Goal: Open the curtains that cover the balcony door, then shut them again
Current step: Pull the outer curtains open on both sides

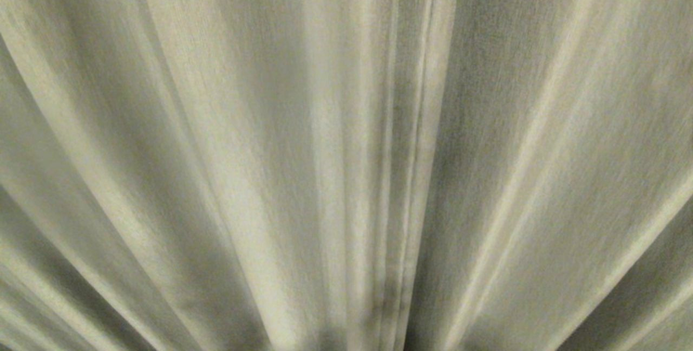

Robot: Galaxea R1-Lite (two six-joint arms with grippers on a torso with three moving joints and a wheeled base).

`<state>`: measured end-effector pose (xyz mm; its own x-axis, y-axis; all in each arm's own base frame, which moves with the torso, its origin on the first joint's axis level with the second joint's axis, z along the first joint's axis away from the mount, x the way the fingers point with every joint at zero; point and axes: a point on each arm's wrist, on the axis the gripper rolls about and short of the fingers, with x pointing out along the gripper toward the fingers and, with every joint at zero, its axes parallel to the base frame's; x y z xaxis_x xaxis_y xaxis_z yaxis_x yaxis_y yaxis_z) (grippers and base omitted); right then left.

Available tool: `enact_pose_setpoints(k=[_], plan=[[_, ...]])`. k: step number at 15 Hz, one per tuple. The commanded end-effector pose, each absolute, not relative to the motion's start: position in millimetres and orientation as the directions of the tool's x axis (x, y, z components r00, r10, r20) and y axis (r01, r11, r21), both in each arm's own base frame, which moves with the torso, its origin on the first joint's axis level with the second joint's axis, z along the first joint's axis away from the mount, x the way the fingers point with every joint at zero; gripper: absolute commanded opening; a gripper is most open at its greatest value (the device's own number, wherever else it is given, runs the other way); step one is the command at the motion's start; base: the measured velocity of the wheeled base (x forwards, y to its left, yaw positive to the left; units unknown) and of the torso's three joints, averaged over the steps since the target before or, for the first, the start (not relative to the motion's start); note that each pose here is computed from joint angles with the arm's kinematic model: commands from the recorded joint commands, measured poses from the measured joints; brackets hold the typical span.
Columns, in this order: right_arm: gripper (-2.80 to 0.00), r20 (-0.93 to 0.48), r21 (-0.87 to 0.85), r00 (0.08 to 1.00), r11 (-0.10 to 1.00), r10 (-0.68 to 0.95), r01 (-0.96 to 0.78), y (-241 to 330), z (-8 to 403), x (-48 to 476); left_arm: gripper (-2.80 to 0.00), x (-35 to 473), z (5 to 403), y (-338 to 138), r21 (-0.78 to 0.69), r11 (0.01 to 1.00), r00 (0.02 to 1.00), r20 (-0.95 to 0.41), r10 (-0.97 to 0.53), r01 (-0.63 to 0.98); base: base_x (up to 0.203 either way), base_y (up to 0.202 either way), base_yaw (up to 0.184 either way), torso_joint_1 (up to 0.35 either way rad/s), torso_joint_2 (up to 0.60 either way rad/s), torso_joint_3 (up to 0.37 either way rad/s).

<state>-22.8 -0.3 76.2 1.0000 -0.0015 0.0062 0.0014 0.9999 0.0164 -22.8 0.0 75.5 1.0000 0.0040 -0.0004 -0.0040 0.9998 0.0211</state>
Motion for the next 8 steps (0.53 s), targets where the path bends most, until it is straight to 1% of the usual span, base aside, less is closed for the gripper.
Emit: enact_pose_setpoints(k=[1,8], plan=[[-2.80,0.006,0.017,1.000,1.000,0.000,0.000,-0.3,76.1,-22.8,-2.80,-22.8,75.5,0.0,0.021,1.000,1.000,0.000,0.005,-0.005,0.000,0.000,0.000,0.000,0.00,0.000],[-2.80,0.006,0.017,1.000,1.000,-0.002,0.001,-0.2,76.1,-22.8,-2.80,-22.8,75.5,0.0,0.021,1.000,1.000,0.000,0.005,-0.005,0.000,0.000,0.000,0.000,0.00,0.000]])
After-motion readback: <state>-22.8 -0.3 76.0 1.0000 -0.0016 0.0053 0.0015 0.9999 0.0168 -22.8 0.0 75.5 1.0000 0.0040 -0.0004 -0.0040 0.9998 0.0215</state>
